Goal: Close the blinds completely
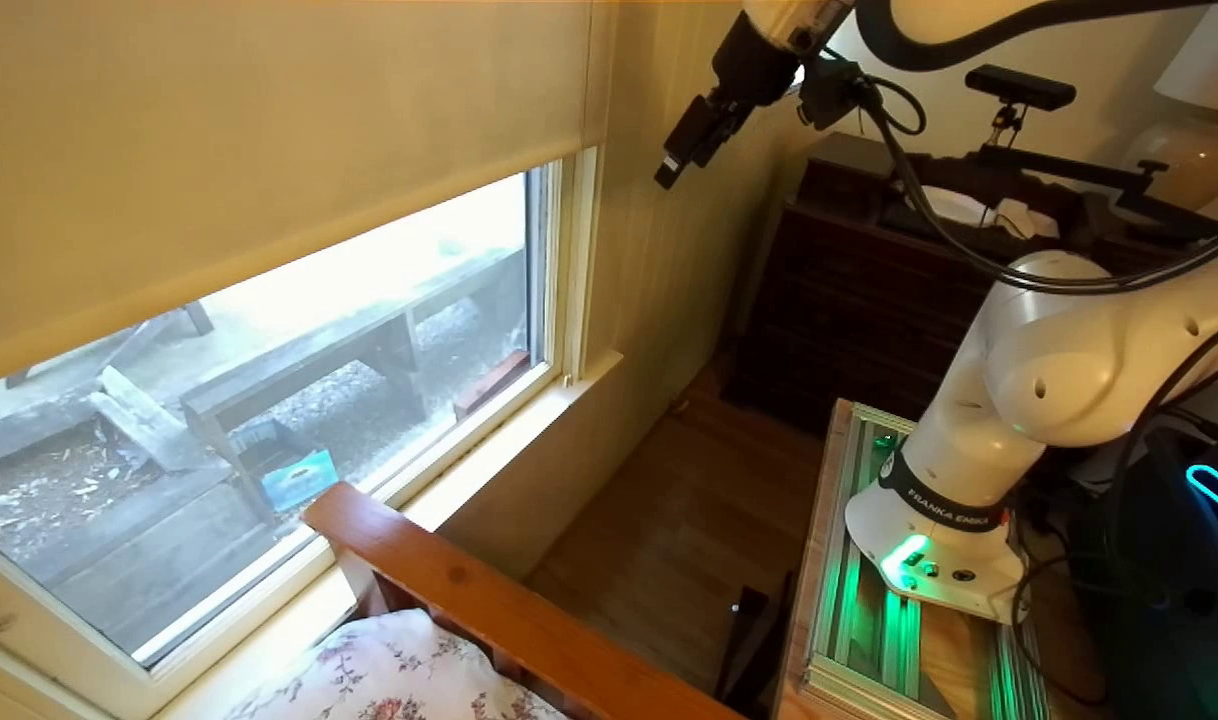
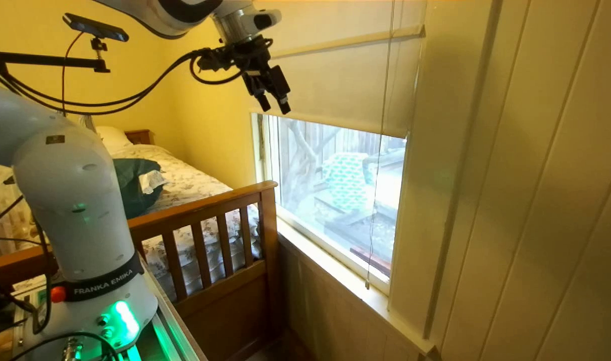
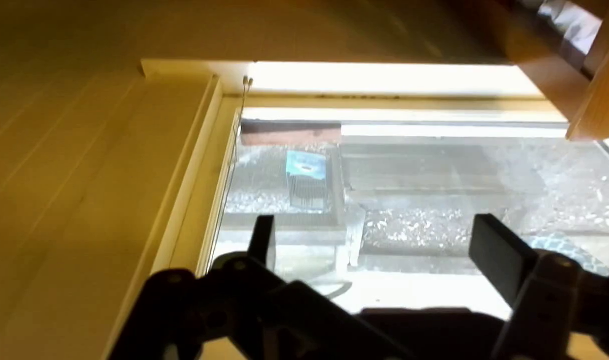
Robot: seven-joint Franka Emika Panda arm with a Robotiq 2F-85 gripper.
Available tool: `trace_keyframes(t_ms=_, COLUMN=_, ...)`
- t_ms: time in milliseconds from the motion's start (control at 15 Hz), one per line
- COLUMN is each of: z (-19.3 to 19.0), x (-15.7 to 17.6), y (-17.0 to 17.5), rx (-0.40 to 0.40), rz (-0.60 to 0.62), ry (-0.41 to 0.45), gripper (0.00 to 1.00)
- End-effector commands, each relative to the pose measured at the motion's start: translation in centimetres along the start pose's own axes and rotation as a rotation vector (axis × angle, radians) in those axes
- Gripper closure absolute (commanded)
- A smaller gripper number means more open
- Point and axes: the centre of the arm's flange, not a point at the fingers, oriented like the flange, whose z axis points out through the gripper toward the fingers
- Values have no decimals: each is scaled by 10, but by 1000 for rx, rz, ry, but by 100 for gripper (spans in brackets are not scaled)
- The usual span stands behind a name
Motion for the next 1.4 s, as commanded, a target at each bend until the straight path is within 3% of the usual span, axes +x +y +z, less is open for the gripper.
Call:
trace_keyframes(t_ms=0, z=6, x=40, y=4, rx=-58, rz=-31, ry=153, gripper=0)
trace_keyframes(t_ms=267, z=-7, x=83, y=25, rx=-86, rz=6, ry=323, gripper=0)
trace_keyframes(t_ms=800, z=-26, x=151, y=58, rx=-89, rz=61, ry=526, gripper=0)
trace_keyframes(t_ms=1067, z=-21, x=167, y=73, rx=-99, rz=76, ry=555, gripper=0)
trace_keyframes(t_ms=1333, z=2, x=165, y=90, rx=-125, rz=94, ry=513, gripper=0)
